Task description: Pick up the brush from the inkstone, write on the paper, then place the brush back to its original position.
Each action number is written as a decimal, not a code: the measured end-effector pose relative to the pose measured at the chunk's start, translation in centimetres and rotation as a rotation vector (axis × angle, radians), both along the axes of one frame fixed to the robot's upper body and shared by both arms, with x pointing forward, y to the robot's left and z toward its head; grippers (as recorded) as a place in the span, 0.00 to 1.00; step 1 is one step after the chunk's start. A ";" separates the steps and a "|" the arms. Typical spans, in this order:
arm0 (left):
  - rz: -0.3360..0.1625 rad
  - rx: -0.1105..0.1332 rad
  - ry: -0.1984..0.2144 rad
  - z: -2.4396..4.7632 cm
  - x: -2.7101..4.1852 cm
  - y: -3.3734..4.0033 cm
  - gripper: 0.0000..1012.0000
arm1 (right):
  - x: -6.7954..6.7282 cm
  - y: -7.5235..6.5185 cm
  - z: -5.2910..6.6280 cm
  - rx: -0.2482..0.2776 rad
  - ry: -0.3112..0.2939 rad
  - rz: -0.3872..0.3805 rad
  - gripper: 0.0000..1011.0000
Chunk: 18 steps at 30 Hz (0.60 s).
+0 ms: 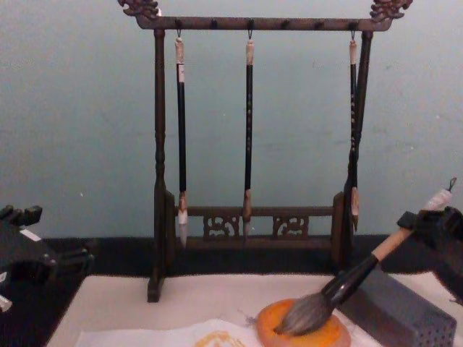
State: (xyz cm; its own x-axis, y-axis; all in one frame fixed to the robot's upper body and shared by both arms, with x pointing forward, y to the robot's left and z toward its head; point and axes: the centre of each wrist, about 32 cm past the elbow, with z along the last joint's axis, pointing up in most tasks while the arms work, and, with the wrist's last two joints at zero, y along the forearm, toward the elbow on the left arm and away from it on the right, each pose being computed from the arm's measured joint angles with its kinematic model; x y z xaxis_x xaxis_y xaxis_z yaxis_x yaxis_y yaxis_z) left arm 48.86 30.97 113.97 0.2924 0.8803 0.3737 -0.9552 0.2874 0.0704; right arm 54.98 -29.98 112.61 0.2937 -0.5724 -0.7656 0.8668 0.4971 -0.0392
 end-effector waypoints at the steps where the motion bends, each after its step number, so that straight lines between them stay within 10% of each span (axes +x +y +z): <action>1: 0.000 0.000 0.000 0.00 0.00 0.00 0.99 | 0.0 0.0 0.0 0.000 0.000 0.000 0.17; 18: 0.000 0.000 0.000 0.00 0.00 0.00 0.99 | 0.0 0.0 0.0 0.001 -0.001 0.001 0.65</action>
State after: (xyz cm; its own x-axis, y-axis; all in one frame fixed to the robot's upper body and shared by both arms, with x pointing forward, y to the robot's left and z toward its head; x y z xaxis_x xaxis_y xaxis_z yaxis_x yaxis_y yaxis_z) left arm 48.86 30.97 113.98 0.2923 0.8803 0.3737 -0.9552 0.2873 0.0703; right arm 54.97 -29.98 112.61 0.2952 -0.5713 -0.7658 0.8663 0.4981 -0.0377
